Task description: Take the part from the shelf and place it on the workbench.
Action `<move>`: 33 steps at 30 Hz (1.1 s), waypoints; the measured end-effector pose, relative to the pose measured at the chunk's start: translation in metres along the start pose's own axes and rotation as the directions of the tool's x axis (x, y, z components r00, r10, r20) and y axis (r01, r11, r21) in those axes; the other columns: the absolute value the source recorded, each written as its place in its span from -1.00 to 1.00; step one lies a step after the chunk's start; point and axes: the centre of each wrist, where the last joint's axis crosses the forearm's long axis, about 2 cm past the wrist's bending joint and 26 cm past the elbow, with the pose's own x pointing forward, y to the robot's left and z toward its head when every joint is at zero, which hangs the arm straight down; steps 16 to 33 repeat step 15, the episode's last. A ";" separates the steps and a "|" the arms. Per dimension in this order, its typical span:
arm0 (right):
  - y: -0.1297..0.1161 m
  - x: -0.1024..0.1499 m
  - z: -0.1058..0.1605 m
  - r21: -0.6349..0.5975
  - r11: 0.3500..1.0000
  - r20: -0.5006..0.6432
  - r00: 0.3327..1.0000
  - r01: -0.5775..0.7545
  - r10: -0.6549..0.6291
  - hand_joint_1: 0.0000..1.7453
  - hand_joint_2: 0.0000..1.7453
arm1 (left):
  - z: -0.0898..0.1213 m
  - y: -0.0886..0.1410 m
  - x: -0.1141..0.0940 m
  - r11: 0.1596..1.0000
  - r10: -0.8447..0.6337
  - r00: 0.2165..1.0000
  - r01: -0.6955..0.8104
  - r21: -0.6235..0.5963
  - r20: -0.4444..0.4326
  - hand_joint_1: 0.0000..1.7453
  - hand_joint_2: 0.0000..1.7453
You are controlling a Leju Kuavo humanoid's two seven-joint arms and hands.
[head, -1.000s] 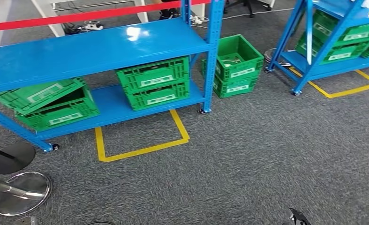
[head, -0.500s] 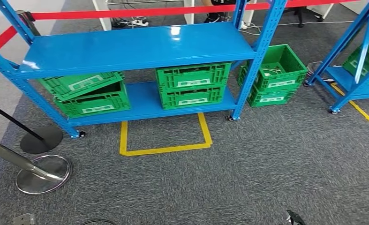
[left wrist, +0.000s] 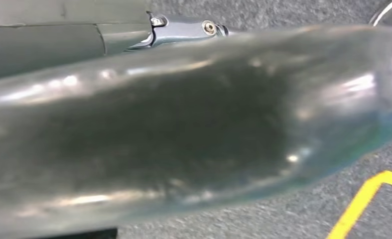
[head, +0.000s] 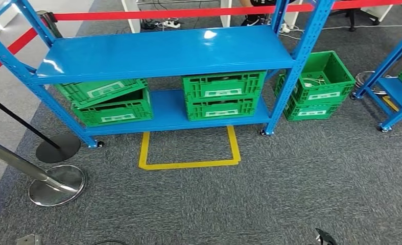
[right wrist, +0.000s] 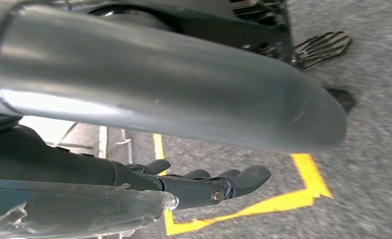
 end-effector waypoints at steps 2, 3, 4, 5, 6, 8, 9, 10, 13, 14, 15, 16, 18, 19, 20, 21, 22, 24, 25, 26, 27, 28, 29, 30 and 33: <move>0.000 0.001 0.000 0.001 1.000 0.003 1.000 0.000 0.000 -1.00 -1.00 | -0.001 0.000 0.001 1.000 0.001 1.000 -0.001 -0.001 0.003 -1.00 -1.00; 0.001 0.001 0.000 0.001 1.000 0.004 1.000 0.000 0.000 -1.00 -1.00 | 0.000 0.000 0.000 1.000 0.001 1.000 -0.001 0.000 0.003 -1.00 -1.00; 0.001 0.002 0.000 0.002 1.000 0.003 1.000 0.000 0.000 -1.00 -1.00 | 0.000 0.000 0.000 1.000 0.000 1.000 0.000 0.001 0.001 -1.00 -1.00; 0.001 0.002 0.001 0.002 1.000 0.001 1.000 0.000 0.000 -1.00 -1.00 | 0.001 0.001 -0.001 1.000 -0.001 1.000 0.001 0.001 0.000 -1.00 -1.00; 0.001 0.002 0.001 0.002 1.000 -0.001 1.000 0.000 0.000 -1.00 -1.00 | 0.001 0.000 -0.001 1.000 -0.001 1.000 0.001 0.001 0.001 -1.00 -1.00; 0.001 0.001 0.000 0.002 1.000 -0.004 1.000 0.000 0.000 -1.00 -1.00 | 0.000 0.000 0.000 1.000 0.000 1.000 0.000 0.000 0.003 -1.00 -1.00; 0.000 0.000 0.000 0.001 1.000 -0.006 1.000 0.000 0.000 -1.00 -1.00 | 0.000 0.000 0.000 1.000 0.000 1.000 0.000 0.000 0.003 -1.00 -1.00; 0.000 -0.001 0.000 0.000 1.000 -0.008 1.000 0.001 -0.001 -1.00 -1.00 | 0.000 0.000 0.000 1.000 0.000 1.000 0.000 0.000 0.002 -1.00 -1.00; -0.001 -0.002 0.000 -0.001 1.000 -0.013 1.000 0.001 -0.001 -1.00 -1.00 | 0.002 0.001 -0.002 1.000 -0.002 1.000 0.002 0.002 -0.003 -1.00 -1.00; -0.001 -0.002 -0.001 -0.001 1.000 -0.014 1.000 0.001 -0.001 -1.00 -1.00 | 0.002 0.001 -0.002 1.000 -0.002 1.000 0.002 0.002 -0.003 -1.00 -1.00; -0.001 -0.003 -0.001 -0.001 1.000 -0.015 1.000 0.001 -0.001 -1.00 -1.00 | 0.002 0.001 -0.002 1.000 -0.002 1.000 0.002 0.002 -0.003 -1.00 -1.00; -0.001 -0.003 -0.001 -0.001 1.000 -0.015 1.000 0.001 -0.001 -1.00 -1.00 | 0.002 0.001 -0.002 1.000 -0.002 1.000 0.002 0.002 -0.003 -1.00 -1.00; -0.001 -0.003 -0.001 -0.001 1.000 -0.015 1.000 0.001 -0.001 -1.00 -1.00 | 0.002 0.001 -0.002 1.000 -0.002 1.000 0.002 0.002 -0.003 -1.00 -1.00; -0.001 -0.003 -0.001 -0.001 1.000 -0.015 1.000 0.001 -0.001 -1.00 -1.00 | 0.002 0.001 -0.002 1.000 -0.002 1.000 0.002 0.002 -0.003 -1.00 -1.00; -0.001 -0.003 -0.001 -0.001 1.000 -0.015 1.000 0.001 -0.001 -1.00 -1.00 | 0.002 0.001 -0.002 1.000 -0.002 1.000 0.002 0.002 -0.003 -1.00 -1.00; -0.001 -0.003 -0.001 -0.001 1.000 -0.015 1.000 0.001 -0.001 -1.00 -1.00 | 0.002 0.001 -0.002 1.000 -0.002 1.000 0.002 0.002 -0.003 -1.00 -1.00; -0.001 -0.003 -0.001 -0.001 1.000 -0.015 1.000 0.001 -0.001 -1.00 -1.00 | 0.002 0.001 -0.002 1.000 -0.002 1.000 0.002 0.002 -0.003 -1.00 -1.00; -0.001 -0.003 -0.001 -0.001 1.000 -0.015 1.000 0.001 -0.001 -1.00 -1.00 | 0.002 0.001 -0.002 1.000 -0.002 1.000 0.002 0.002 -0.003 -1.00 -1.00; -0.001 -0.003 -0.001 -0.001 1.000 -0.015 1.000 0.001 -0.001 -1.00 -1.00 | 0.002 0.001 -0.002 1.000 -0.002 1.000 0.002 0.002 -0.003 -1.00 -1.00; -0.001 -0.003 -0.001 -0.001 1.000 -0.015 1.000 0.001 -0.001 -1.00 -1.00 | 0.002 0.001 -0.002 1.000 -0.002 1.000 0.002 0.002 -0.003 -1.00 -1.00; -0.001 -0.003 -0.001 -0.001 1.000 -0.015 1.000 0.001 -0.001 -1.00 -1.00 | 0.002 0.001 -0.002 1.000 -0.002 1.000 0.002 0.002 -0.003 -1.00 -1.00; -0.001 -0.003 -0.001 -0.001 1.000 -0.015 1.000 0.001 -0.001 -1.00 -1.00 | 0.002 0.001 -0.002 1.000 -0.002 1.000 0.002 0.002 -0.003 -1.00 -1.00; -0.001 -0.003 -0.001 -0.001 1.000 -0.015 1.000 0.001 -0.001 -1.00 -1.00 | 0.002 0.001 -0.002 1.000 -0.002 1.000 0.002 0.002 -0.003 -1.00 -1.00; -0.001 -0.003 -0.001 -0.001 1.000 -0.015 1.000 0.001 -0.001 -1.00 -1.00 | 0.002 0.001 -0.002 1.000 -0.002 1.000 0.002 0.002 -0.003 -1.00 -1.00; -0.001 -0.003 -0.001 -0.001 1.000 -0.015 1.000 0.001 -0.001 -1.00 -1.00 | 0.002 0.001 -0.002 1.000 -0.002 1.000 0.002 0.002 -0.003 -1.00 -1.00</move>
